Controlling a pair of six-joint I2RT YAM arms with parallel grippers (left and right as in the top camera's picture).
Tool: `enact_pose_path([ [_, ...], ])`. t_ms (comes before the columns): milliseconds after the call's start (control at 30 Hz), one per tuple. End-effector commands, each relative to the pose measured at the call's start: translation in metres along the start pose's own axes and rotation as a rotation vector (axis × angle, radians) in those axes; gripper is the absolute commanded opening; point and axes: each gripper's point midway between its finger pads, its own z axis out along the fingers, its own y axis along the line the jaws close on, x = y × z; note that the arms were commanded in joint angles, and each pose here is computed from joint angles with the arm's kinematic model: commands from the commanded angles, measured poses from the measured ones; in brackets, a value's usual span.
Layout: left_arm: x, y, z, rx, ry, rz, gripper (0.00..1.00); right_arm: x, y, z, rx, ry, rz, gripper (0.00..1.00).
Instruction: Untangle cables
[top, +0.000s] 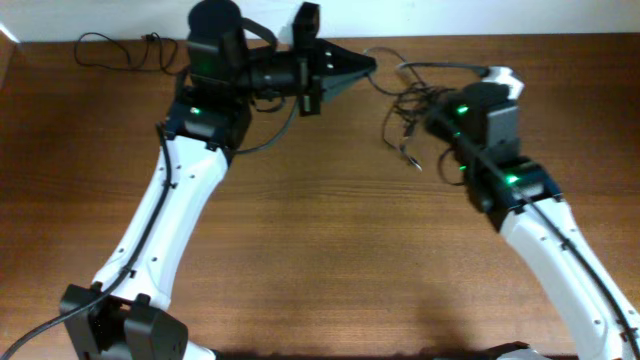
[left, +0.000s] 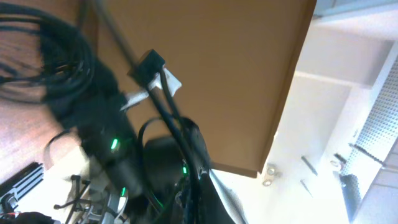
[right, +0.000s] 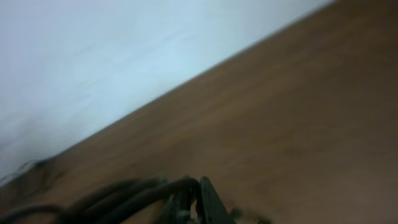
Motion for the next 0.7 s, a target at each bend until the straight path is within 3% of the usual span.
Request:
enact_pose_path([
  [0, -0.009, -0.006, -0.026, 0.001, -0.037, 0.038, 0.0, -0.017, -0.029, -0.003, 0.033, 0.012, 0.072, 0.04],
  [133, -0.036, 0.013, -0.046, -0.051, -0.162, 0.034, 0.0, -0.016, -0.05, -0.012, 0.047, 0.071, 0.085, 0.08],
  [200, -0.062, 0.035, -0.063, -0.131, -0.312, 0.043, 0.0, -0.008, -0.05, -0.017, 0.034, 0.117, 0.089, 0.08],
  [333, -0.113, 0.116, -0.131, -0.528, -0.74, 0.0, 0.0, 0.01, -0.053, -0.037, 0.037, 0.204, 0.086, 0.04],
  [433, -0.114, 0.168, -0.204, -0.909, -1.029, -0.082, 0.0, 0.007, -0.051, -0.052, 0.023, 0.191, 0.046, 0.04],
  [533, -0.102, 0.183, -0.232, -1.06, -1.101, -0.127, 0.0, -0.001, -0.047, -0.068, -0.002, 0.158, 0.046, 0.04],
  [667, -0.096, 0.189, -0.249, -1.145, -1.151, -0.14, 0.0, -0.006, -0.045, -0.081, -0.015, 0.134, 0.047, 0.04],
])
